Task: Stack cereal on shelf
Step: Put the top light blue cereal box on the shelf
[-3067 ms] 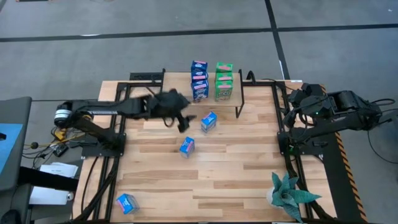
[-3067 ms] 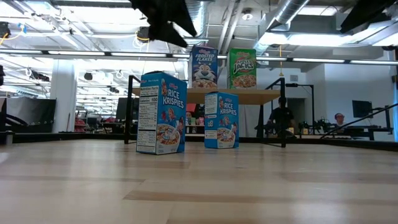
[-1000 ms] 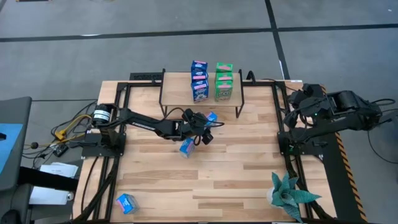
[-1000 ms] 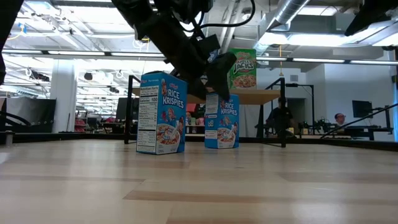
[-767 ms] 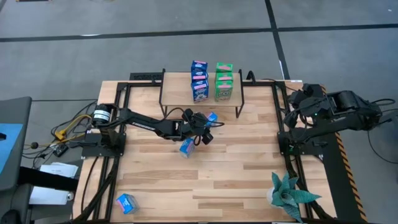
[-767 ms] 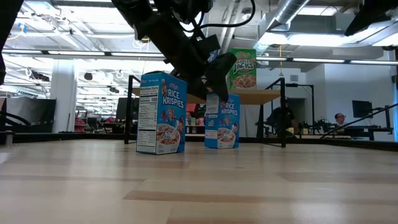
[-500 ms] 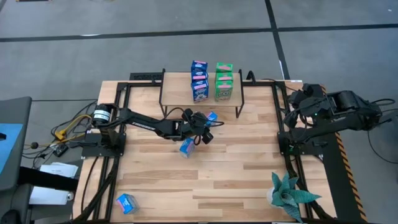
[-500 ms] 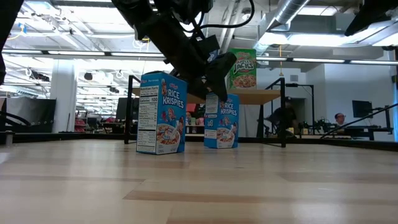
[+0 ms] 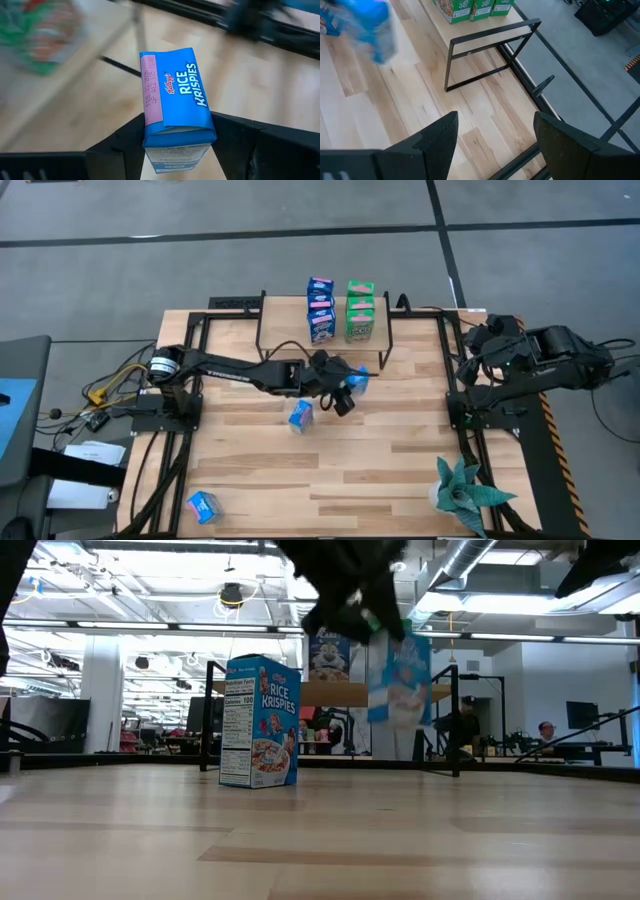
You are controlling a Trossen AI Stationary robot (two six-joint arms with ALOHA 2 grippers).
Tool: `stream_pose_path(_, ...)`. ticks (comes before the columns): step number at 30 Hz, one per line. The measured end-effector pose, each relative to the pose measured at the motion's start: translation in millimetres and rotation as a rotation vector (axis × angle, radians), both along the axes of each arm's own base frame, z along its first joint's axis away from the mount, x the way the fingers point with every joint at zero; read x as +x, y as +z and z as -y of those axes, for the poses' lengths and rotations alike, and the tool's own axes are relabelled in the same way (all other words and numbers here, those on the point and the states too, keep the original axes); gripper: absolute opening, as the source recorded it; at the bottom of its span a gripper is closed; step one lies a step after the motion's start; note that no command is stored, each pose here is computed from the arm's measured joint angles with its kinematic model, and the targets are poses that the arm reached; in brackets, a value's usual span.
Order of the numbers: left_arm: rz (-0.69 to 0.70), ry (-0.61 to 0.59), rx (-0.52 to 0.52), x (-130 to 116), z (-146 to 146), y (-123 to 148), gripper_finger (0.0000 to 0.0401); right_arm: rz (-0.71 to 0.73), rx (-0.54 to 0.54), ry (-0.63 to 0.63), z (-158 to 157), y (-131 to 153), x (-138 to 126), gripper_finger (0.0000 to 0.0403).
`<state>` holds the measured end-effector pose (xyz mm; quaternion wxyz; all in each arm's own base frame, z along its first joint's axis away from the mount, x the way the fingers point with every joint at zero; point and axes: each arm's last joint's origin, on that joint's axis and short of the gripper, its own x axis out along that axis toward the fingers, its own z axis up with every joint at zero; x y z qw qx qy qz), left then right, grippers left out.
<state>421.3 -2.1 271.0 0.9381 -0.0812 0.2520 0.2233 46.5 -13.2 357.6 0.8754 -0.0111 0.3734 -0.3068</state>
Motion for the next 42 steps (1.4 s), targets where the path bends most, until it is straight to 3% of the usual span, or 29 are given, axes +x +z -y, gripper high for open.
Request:
stream_pose_path(3,-0.037,-0.075,-0.058,1,4,23,0.0179,-0.003,0.000,0.000,0,0,0,0.0286)
stream_pose_path(8,-0.049,-0.060,0.022,-24,5,80,0.0179,-0.007,-0.001,0.000,0,0,0,0.0286)
stream_pose_path(16,0.076,0.041,0.090,-125,-3,170,0.0179,-0.007,-0.002,0.000,0,0,-1,0.0286)
stream_pose_path(21,0.024,0.139,0.225,-183,-12,194,0.0179,-0.006,-0.002,0.000,0,0,-1,0.0286)
stream_pose_path(24,0.016,0.194,0.296,-205,-25,204,0.0179,-0.005,-0.003,-0.001,0,0,-1,0.0286)
stream_pose_path(28,0.041,0.135,0.269,-218,-50,203,0.0179,-0.004,-0.004,-0.002,0,0,-1,0.0286)
stream_pose_path(36,0.078,0.125,0.333,-232,-115,152,0.0179,0.008,-0.005,-0.005,0,0,0,0.0286)
stream_pose_path(42,0.142,0.021,0.251,-237,-167,124,0.0179,0.017,-0.029,-0.024,1,1,0,0.0286)
